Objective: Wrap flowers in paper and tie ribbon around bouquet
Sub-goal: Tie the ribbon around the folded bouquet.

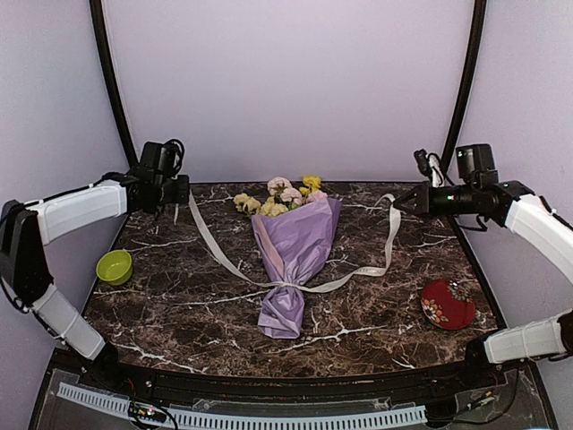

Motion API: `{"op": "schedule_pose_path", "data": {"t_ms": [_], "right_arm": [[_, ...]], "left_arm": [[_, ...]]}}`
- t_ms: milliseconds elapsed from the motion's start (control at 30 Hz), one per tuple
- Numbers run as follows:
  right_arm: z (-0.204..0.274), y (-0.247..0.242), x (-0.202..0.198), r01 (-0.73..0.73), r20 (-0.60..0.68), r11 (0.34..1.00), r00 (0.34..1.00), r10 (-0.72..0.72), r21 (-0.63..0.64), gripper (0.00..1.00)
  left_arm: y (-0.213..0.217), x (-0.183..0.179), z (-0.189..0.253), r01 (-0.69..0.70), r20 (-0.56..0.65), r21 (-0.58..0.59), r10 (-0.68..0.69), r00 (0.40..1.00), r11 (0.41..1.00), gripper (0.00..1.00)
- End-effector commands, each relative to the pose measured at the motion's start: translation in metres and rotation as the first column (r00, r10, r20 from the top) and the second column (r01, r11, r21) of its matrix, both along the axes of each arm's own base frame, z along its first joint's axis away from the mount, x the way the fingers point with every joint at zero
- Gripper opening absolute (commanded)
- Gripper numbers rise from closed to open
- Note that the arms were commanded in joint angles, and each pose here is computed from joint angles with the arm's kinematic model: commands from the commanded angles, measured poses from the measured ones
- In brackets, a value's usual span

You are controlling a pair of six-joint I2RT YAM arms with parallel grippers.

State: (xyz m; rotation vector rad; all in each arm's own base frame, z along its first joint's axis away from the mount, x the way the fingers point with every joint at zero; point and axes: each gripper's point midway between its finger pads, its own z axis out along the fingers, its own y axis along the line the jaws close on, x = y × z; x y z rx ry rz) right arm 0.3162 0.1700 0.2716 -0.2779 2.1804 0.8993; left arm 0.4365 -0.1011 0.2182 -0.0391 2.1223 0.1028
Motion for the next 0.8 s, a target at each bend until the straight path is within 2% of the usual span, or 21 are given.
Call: {"op": "schedule_pose_path", "data": {"t_ms": [0, 167, 400, 500, 600, 700, 767], "right_arm": [[-0.064, 0.034, -0.062, -0.192, -0.280, 0.980, 0.939, 0.199, 0.050, 0.00], [-0.100, 0.040, -0.072, -0.249, -0.406, 0.968, 0.885, 0.229, 0.002, 0.00], [-0.114, 0.022, -0.067, -0.210, -0.442, 0.967, 0.888, 0.127, -0.143, 0.00], [-0.127, 0.000, -0.078, -0.166, -0.456, 0.956, 0.889, 0.038, -0.244, 0.00], [-0.124, -0.022, -0.083, -0.085, -0.411, 0.943, 0.910, -0.059, -0.322, 0.00], [-0.111, -0.046, -0.085, 0.069, -0.353, 0.954, 0.919, -0.174, -0.293, 0.00], [-0.108, -0.068, -0.088, 0.182, -0.341, 0.951, 0.903, -0.263, -0.251, 0.00]], "left_arm": [[-0.022, 0.040, -0.003, 0.071, -0.027, 0.010, -0.071, 0.997, 0.997, 0.00], [-0.032, 0.068, -0.020, 0.067, -0.063, 0.013, -0.066, 0.996, 0.998, 0.00], [-0.025, 0.093, -0.029, 0.057, -0.093, 0.081, -0.049, 0.994, 0.995, 0.00], [-0.002, 0.106, -0.035, -0.002, -0.114, 0.075, 0.010, 0.993, 0.997, 0.00], [0.039, 0.116, -0.042, -0.111, -0.115, 0.061, 0.117, 0.986, 0.992, 0.00], [0.078, 0.123, -0.041, -0.210, -0.092, 0.056, 0.215, 0.972, 0.976, 0.00], [0.100, 0.130, -0.042, -0.249, -0.080, 0.069, 0.255, 0.964, 0.966, 0.00]]}}
